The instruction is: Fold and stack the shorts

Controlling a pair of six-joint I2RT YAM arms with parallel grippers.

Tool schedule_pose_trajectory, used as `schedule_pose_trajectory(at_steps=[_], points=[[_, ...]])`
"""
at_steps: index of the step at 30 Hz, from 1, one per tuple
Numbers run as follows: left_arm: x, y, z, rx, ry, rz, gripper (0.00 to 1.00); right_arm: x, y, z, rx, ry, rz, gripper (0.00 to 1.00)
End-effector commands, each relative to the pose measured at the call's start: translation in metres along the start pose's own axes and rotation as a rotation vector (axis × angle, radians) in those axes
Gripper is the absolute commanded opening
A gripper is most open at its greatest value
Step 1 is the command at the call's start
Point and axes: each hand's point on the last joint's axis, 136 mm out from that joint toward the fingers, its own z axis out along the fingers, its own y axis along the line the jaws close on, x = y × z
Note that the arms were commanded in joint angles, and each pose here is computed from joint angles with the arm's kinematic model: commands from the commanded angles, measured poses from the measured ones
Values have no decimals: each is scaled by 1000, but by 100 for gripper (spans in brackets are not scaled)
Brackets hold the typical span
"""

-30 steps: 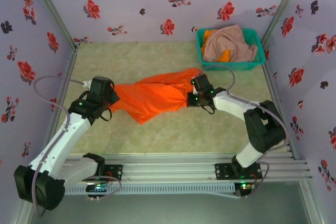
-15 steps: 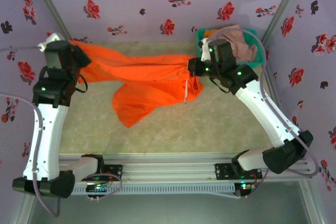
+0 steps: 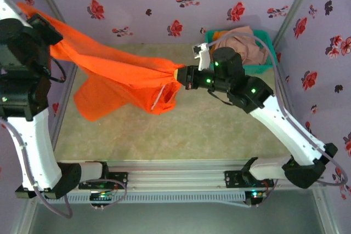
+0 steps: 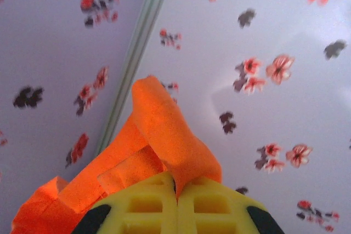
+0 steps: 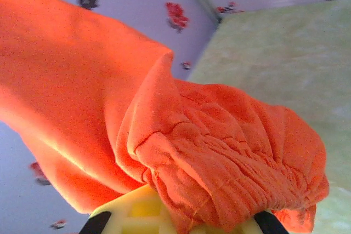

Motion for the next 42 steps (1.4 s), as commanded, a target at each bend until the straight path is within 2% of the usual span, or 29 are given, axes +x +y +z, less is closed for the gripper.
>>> schedule_pose_trajectory(at_steps=[1,5,11,14,16,18,19,20,23,24,25,27,28,31,34,39,42], points=[[-19,7,-8,-42,-59,42,0,-20,33,-23,-87,-142,48,0],[-11,4,10,-52,-42,55,0,-26,25,-34,-44,-221,129,0],[49,-6,90,-87,56,112,0,-18,-53,-30,278,-336,242,0],[105,-9,145,-103,138,132,0,-13,-103,-16,404,-360,311,0],[154,-9,183,-114,222,142,0,-8,-143,-2,456,-351,400,1],[204,-10,216,-115,317,151,0,-6,-181,9,510,-334,458,10],[233,-11,233,-112,369,155,0,-6,-202,14,548,-327,481,18],[256,-14,246,-97,415,152,11,-6,-215,18,567,-319,490,30],[312,-24,274,-38,546,142,60,-13,-245,24,631,-284,471,59],[318,-29,277,-19,576,139,75,-14,-249,25,642,-255,452,67],[318,-34,276,1,595,135,84,-12,-249,23,658,-220,424,72],[307,-42,267,36,603,138,96,-5,-244,19,663,-165,369,74],[297,-47,258,59,600,134,99,2,-242,19,653,-128,345,75],[282,-59,225,139,619,117,99,35,-239,18,642,17,287,75],[293,-58,185,162,689,82,99,76,-240,23,650,168,193,74],[361,-39,125,158,798,-1,99,117,-251,42,665,336,124,72],[413,-23,95,135,897,-24,99,117,-270,55,717,363,148,71]])
